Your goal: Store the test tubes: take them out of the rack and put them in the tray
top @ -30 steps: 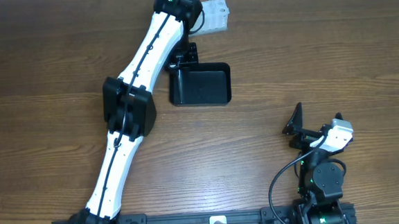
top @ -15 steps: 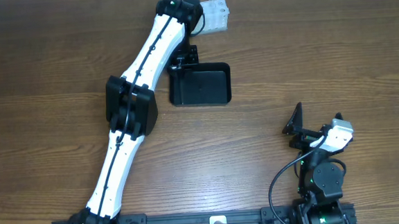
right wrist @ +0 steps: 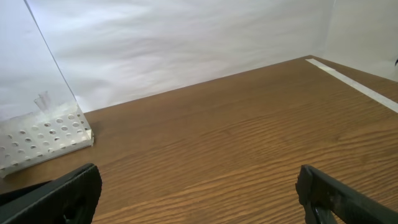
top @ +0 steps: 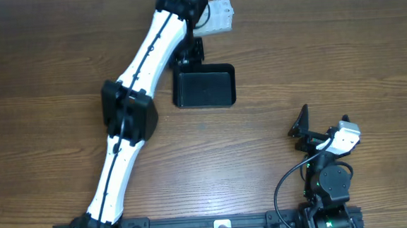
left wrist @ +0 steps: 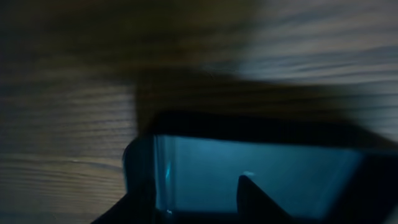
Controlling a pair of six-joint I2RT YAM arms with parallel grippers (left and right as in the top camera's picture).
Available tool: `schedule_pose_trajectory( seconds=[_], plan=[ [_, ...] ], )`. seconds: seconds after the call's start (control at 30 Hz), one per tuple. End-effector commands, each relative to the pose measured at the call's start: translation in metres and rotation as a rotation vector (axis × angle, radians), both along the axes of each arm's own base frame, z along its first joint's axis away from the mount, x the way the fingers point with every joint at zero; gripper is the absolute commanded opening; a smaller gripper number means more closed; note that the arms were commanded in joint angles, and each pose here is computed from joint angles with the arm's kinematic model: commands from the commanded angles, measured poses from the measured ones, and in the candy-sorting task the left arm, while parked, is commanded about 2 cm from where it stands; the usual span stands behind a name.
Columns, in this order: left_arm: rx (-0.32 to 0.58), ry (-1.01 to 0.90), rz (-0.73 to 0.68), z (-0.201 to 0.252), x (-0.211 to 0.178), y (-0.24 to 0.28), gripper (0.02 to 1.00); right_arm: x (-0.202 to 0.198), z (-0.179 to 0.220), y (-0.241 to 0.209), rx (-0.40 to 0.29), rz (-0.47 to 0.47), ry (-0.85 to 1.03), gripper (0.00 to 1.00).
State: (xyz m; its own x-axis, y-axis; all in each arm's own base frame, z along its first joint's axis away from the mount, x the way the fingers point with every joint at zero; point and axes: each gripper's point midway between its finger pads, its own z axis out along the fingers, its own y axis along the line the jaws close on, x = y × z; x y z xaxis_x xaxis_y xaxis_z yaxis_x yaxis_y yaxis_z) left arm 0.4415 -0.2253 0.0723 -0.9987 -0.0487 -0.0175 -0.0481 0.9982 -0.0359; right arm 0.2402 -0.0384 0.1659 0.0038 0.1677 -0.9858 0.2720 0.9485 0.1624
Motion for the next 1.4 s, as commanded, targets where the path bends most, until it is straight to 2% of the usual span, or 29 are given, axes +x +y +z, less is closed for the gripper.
schedule_pose_trajectory(
  seconds=[0.03,0.3,0.53,0.8,1.1,1.4],
  plan=[
    [-0.050,-0.265,0.001,0.083,0.028,0.000,0.540,0.000,-0.001,-0.001,-0.001,-0.004,-0.001,0.993],
    [-0.047,-0.505,0.040,0.114,0.075,0.000,0.730,0.000,-0.001,-0.001,-0.001,-0.004,-0.001,0.991],
    [-0.059,-0.639,-0.028,0.127,0.106,-0.006,0.733,0.000,-0.001,-0.001,-0.001,-0.004,-0.001,0.991],
    [-0.032,-0.734,-0.003,0.127,0.137,0.007,0.737,0.000,-0.001,-0.001,-0.001,-0.004,-0.001,0.991],
    [-0.020,-0.716,0.006,0.097,0.151,0.010,0.724,0.000,-0.001,-0.001,-0.001,-0.004,0.000,0.991],
    [-0.051,-0.716,-0.035,0.071,0.163,-0.003,0.722,0.000,-0.001,-0.001,-0.001,-0.004,-0.001,0.993]
  ],
)
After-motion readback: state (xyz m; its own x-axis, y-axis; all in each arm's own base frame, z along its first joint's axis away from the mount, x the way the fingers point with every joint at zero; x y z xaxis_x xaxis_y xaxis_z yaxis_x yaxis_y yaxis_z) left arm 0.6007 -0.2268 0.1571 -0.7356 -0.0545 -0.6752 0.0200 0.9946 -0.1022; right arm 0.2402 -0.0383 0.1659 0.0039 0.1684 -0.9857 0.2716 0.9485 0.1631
